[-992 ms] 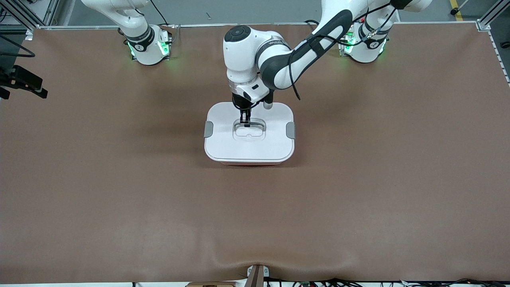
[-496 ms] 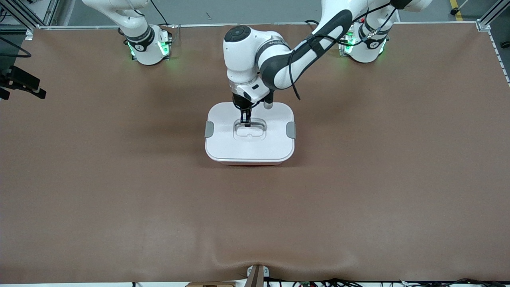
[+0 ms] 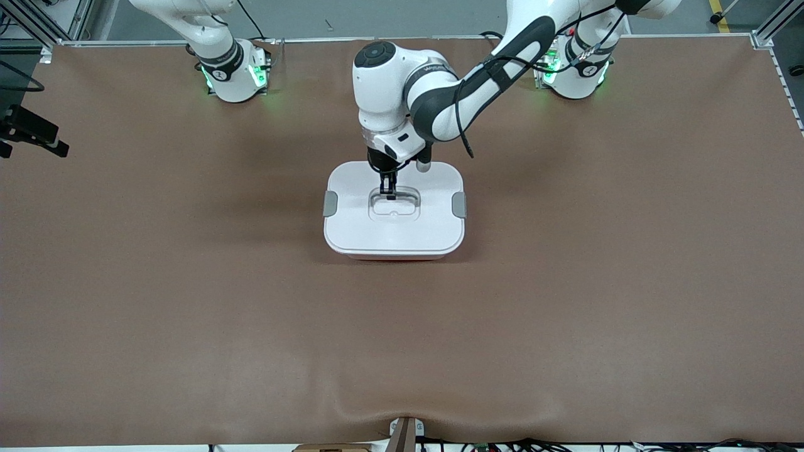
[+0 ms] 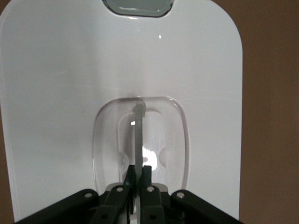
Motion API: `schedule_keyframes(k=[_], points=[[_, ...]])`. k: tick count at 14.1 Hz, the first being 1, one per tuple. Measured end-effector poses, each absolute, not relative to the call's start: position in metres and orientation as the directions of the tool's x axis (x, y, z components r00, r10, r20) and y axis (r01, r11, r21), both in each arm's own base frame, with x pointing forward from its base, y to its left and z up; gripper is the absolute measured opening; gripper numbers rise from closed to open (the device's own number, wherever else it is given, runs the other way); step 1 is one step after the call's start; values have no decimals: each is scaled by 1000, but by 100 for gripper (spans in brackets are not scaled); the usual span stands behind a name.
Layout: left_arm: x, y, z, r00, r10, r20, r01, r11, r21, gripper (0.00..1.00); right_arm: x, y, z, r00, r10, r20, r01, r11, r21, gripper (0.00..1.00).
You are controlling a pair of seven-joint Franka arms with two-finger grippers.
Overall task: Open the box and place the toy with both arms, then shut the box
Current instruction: 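Open the left gripper and lift it off the lid handle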
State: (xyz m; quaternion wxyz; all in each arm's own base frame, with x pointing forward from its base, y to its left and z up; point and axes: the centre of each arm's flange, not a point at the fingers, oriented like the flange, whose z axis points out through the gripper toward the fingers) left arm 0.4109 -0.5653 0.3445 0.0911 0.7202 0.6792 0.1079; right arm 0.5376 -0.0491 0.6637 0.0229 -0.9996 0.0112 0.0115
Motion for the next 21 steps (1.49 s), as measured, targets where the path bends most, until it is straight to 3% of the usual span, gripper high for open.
schedule_keyframes(k=[4, 5, 9, 14, 18, 21], points=[[412, -565, 344, 56, 998, 34, 957, -64, 283, 7, 536, -60, 663, 999, -43, -29, -45, -998, -46, 100], [413, -563, 343, 56, 998, 43, 956, -66, 286, 11, 535, -64, 662, 998, -50, -35, -52, -998, -46, 100], [424, -555, 351, 50, 998, 49, 951, -63, 304, 51, 534, -67, 658, 997, -55, -54, -58, -997, -45, 100], [415, -544, 416, 25, 999, 40, 958, -35, 285, 99, 534, -65, 657, 997, -51, -57, -52, -998, -19, 100], [416, -513, 478, -1, 999, 35, 972, -7, 236, 100, 533, -65, 657, 997, -50, -62, -52, -998, -19, 100], [439, -467, 513, 63, 996, 67, 978, -75, 193, 100, 533, -65, 657, 997, -50, -62, -51, -999, -19, 100]])
